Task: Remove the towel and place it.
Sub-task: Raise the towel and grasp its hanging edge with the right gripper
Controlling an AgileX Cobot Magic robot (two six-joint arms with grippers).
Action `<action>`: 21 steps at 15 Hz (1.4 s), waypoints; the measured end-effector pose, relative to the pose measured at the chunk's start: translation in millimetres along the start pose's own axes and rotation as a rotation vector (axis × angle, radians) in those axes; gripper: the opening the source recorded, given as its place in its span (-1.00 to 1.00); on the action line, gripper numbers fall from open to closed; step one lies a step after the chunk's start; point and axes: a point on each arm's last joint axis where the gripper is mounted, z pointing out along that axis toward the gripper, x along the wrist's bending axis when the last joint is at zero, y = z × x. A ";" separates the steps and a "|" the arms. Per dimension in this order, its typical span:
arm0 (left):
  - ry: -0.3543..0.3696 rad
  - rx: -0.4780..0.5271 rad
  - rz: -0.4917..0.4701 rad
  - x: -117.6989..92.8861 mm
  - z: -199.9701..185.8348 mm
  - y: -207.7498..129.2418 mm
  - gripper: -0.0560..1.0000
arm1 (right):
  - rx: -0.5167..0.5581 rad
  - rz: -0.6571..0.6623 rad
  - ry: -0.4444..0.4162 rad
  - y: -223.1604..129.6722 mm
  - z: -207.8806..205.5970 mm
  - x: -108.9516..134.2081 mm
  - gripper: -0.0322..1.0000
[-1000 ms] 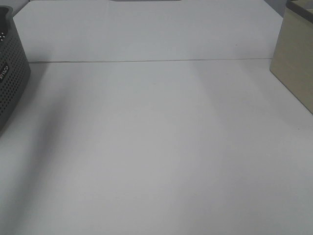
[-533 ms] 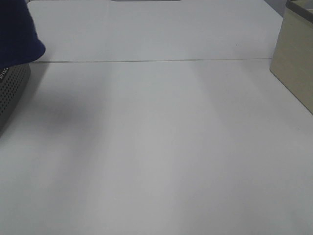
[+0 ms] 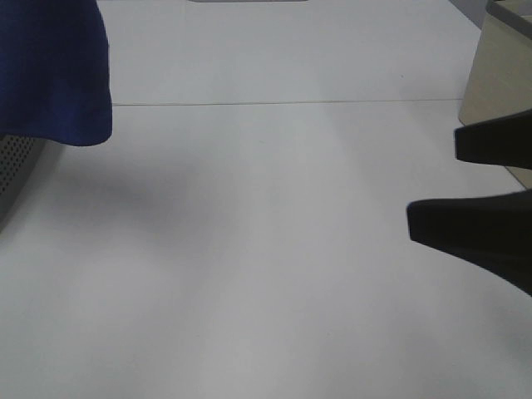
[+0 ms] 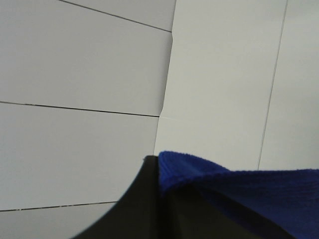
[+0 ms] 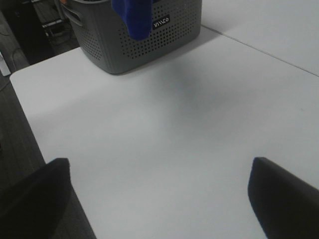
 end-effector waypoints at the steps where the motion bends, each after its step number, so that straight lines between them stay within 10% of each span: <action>1: -0.006 -0.015 0.006 -2.1 -0.6 4.6 -0.89 | -0.013 0.012 0.028 0.3 12.6 -12.3 0.86; 11: -0.075 -0.120 -0.003 -18.9 4.6 32.0 -0.89 | -0.188 0.065 0.386 -6.7 128.1 -114.7 0.86; 21: -0.105 -0.153 -0.043 -22.0 6.1 35.7 -0.89 | -0.124 -0.057 0.579 38.6 245.8 -79.2 0.86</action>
